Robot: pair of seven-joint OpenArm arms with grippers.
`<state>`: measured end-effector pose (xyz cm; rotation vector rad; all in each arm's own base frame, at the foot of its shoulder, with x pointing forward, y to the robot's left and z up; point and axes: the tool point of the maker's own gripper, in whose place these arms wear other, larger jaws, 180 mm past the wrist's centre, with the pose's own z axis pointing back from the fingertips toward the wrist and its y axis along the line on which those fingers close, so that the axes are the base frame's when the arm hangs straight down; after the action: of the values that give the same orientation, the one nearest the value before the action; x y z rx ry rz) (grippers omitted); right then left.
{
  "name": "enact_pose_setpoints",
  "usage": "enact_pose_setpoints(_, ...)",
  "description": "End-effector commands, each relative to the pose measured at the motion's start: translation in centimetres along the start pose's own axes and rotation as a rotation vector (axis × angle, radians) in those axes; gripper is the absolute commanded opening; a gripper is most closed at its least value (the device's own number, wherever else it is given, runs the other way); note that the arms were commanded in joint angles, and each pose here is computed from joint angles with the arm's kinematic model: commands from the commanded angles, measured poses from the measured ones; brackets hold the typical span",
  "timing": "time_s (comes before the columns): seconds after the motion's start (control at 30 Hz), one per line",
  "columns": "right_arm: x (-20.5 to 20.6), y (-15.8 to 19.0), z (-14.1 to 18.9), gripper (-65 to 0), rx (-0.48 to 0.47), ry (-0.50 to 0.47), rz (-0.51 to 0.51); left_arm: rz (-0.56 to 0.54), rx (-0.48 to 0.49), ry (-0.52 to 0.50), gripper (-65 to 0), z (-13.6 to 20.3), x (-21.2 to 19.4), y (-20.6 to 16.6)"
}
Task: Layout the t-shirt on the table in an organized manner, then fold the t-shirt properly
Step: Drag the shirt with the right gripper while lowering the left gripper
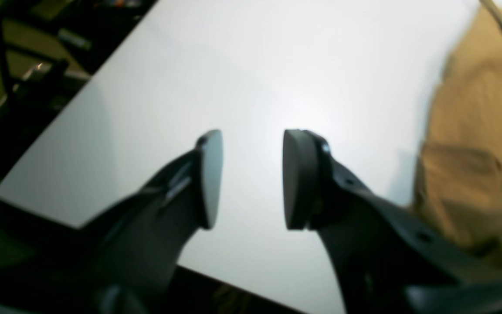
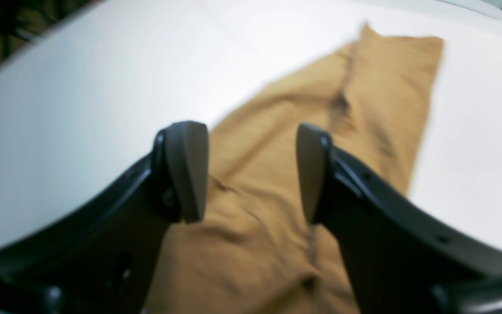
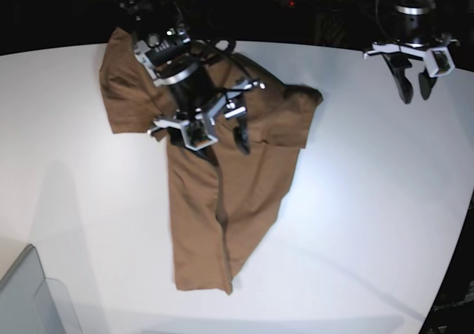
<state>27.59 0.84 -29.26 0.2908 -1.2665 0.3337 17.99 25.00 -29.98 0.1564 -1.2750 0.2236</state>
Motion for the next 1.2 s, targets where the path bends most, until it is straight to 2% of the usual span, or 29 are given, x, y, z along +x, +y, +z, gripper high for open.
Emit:
enact_pose_setpoints(0.0, 1.7, -1.2, 0.1, -31.9, -0.030, -0.059, 0.005, 0.020, 0.003, -0.035, -40.9, 0.2, 1.0, 0.3)
enact_pose_setpoints(0.13, 0.6, -5.9, 0.9, -31.8, -0.156, -0.031, 0.004, 0.096, 0.004, -0.041, -40.8, 0.1, 1.3, 0.5)
enact_pose_setpoints(0.27, -1.1, -7.5, 1.7, -31.7, -0.202, 0.015, -0.002, 0.122, -0.035, -0.040, -40.7, -0.2, 1.1, -1.1)
enact_pose_setpoints(0.53, -5.5, -6.6, 2.0, -31.9, -0.189, 0.128, -0.028, 0.166, -0.199, -0.022, -40.7, -2.2, 0.7, -7.0)
enact_pose_setpoints(0.77, -6.7, -6.3, 2.7, -32.0, -0.186, 0.161, -0.036, 0.177, -0.292, 0.117, -40.7, -5.6, 0.6, -11.0)
enact_pose_setpoints(0.93, -7.0, -6.1, 3.0, -32.0, -0.185, 0.171, -0.037, 0.204, -0.311, 0.157, -40.7, -8.5, 1.3, -12.7)
enact_pose_setpoints(1.17, -6.8, -6.6, 2.8, -32.1, -0.192, 0.164, -0.030, 0.250, -0.322, 0.236, -40.7, -12.3, -0.1, -14.7)
